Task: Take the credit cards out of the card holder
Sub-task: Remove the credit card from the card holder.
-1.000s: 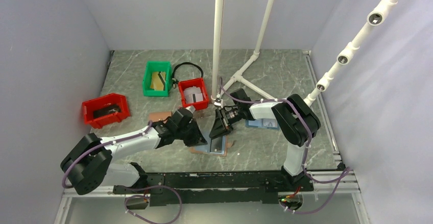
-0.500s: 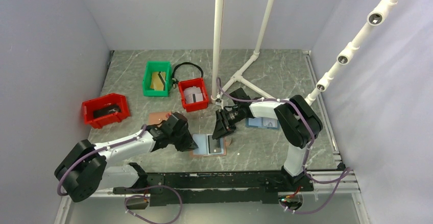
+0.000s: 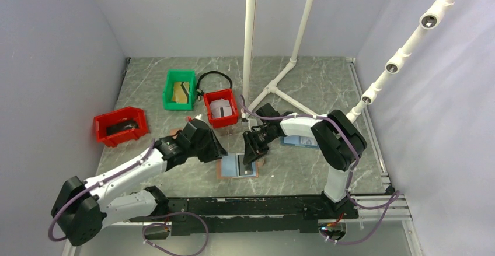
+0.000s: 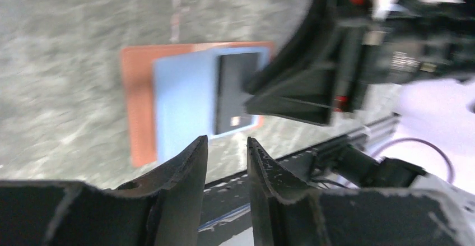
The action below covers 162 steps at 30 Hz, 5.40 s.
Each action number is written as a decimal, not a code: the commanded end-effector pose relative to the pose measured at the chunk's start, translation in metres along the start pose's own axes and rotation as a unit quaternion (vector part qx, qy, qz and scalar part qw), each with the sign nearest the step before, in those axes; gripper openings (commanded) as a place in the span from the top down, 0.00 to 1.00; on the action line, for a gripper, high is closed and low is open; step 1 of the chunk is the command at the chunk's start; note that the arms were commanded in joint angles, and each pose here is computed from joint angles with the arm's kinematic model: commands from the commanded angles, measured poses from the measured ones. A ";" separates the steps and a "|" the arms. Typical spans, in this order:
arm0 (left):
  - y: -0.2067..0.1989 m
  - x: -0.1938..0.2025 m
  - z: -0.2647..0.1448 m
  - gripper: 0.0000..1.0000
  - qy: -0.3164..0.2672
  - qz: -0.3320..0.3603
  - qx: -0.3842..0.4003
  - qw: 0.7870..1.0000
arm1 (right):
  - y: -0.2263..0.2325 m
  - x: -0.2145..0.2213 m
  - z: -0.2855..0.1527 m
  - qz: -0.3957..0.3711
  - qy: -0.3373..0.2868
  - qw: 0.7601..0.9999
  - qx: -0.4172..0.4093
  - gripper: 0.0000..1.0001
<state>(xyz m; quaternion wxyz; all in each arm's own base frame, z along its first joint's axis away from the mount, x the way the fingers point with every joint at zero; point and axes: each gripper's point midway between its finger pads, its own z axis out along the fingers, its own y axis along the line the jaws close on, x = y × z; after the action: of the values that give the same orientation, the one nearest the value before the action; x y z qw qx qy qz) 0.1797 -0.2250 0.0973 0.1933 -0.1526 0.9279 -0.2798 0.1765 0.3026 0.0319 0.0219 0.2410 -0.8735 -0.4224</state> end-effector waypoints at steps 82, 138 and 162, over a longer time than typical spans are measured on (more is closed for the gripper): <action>-0.013 0.054 0.078 0.66 0.145 -0.040 0.096 0.984 | 0.010 0.008 0.012 0.037 0.032 0.998 -0.044 0.77; -0.005 0.031 0.044 0.36 0.080 -0.005 0.082 0.993 | -0.012 0.006 0.006 0.036 0.007 0.999 0.023 0.83; 0.012 0.059 0.070 0.57 0.148 -0.047 0.071 0.985 | -0.007 0.001 0.018 0.085 0.018 0.996 -0.010 0.79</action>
<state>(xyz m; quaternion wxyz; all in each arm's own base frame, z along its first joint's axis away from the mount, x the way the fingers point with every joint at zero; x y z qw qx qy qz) 0.1617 -0.2719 0.0304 0.0584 -0.1344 0.9137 -0.3789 0.1645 0.3093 0.0233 0.1015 0.1669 -0.8781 -0.4368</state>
